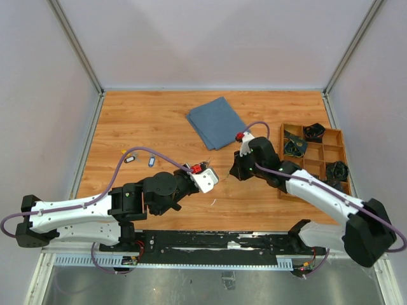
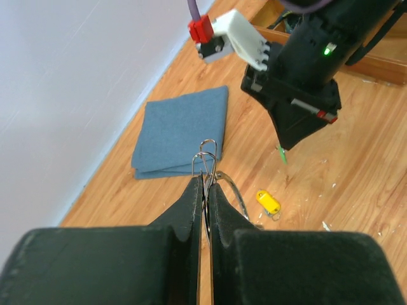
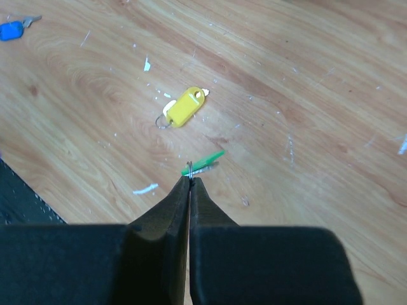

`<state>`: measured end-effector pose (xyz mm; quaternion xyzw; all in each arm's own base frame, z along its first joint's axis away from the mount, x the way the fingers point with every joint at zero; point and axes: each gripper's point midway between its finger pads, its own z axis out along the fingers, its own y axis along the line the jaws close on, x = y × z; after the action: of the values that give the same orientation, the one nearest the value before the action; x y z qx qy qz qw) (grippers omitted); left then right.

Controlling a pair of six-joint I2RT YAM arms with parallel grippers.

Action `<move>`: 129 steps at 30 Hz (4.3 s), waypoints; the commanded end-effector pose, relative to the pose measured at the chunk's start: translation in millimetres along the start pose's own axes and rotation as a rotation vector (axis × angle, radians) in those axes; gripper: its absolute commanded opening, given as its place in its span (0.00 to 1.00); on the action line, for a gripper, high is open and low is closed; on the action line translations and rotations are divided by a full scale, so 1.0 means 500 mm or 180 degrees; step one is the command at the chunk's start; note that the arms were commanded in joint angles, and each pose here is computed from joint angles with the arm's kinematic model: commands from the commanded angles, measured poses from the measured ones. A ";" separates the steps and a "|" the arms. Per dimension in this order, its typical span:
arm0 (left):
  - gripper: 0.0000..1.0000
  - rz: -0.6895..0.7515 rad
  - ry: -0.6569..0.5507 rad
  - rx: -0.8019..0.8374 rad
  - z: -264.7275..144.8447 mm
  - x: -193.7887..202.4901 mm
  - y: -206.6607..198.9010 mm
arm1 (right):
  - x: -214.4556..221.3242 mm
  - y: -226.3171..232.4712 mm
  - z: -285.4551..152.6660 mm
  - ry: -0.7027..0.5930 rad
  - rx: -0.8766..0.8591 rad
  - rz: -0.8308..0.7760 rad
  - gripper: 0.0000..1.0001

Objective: Put the keys on the keyring

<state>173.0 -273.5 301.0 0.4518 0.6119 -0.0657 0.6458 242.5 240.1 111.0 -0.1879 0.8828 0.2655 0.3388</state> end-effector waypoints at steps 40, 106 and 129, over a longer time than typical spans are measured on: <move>0.00 0.0419 -0.0537 0.1206 -0.014 -0.111 -0.097 | -0.147 0.274 -0.386 -0.0229 -0.2290 -0.2765 0.01; 0.00 0.0501 -0.0405 0.1328 -0.005 -0.094 -0.118 | -0.094 0.293 -0.387 0.0301 -0.2405 -0.2922 0.00; 0.01 0.0476 -0.0251 0.1050 0.013 -0.071 -0.100 | -0.105 0.294 -0.362 0.0217 -0.2204 -0.2467 0.01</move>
<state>135.5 -318.6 292.1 0.6077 0.5374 -0.1248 0.5713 109.0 249.5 308.4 -0.6229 0.6157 0.3912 0.2826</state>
